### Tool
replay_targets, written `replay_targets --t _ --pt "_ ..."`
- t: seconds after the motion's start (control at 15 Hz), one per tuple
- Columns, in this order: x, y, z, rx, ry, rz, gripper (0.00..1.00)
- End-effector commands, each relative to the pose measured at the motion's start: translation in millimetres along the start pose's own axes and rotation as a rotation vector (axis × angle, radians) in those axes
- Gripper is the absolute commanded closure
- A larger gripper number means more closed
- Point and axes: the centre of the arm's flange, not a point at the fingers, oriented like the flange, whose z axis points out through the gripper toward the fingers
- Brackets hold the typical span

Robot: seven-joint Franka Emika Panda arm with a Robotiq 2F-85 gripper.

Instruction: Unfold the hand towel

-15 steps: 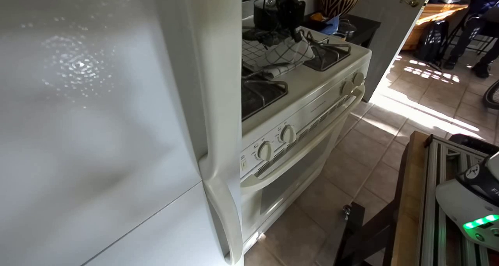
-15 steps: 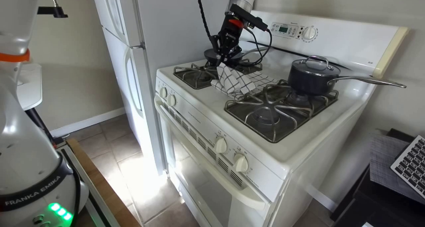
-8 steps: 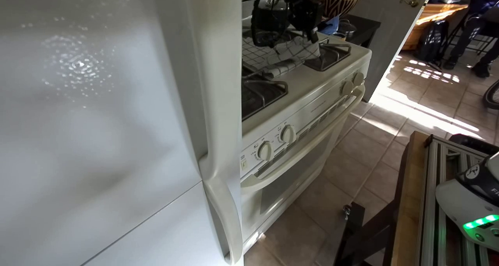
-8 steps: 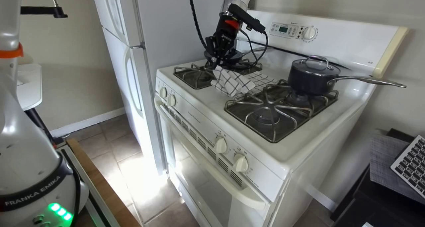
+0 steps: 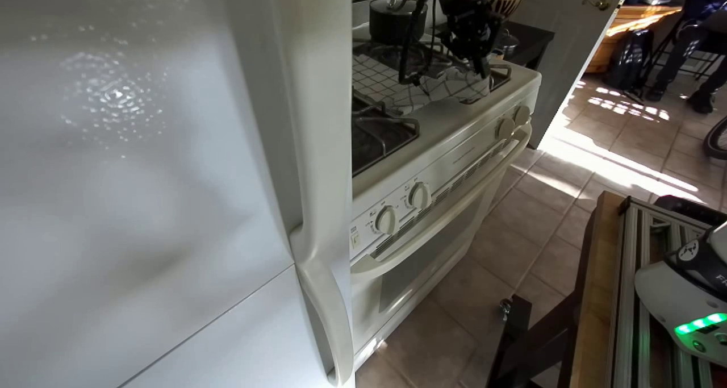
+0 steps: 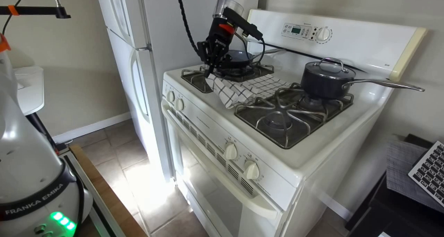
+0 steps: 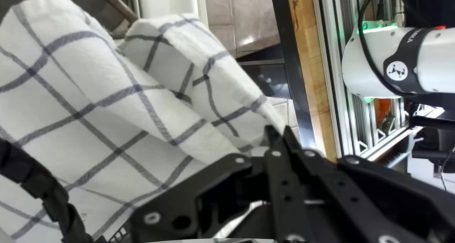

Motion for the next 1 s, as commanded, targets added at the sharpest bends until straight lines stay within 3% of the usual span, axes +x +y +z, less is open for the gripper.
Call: replay_targets --t 0.0,0.2,0.53,0.87,0.93 --pt "5.0 -26.4 38.2 0.023 -0.003 -0.017 0.99" --pt "7.0 -39.3 47.0 0.047 0.003 -0.037 0.99" --pt "6.9 -57.2 50.3 0.003 0.019 -0.096 0.99" --pt "10.7 -70.4 58.1 0.043 -0.012 -0.121 0.99" --pt "11.7 -70.8 59.2 0.049 -0.025 -0.125 0.87"
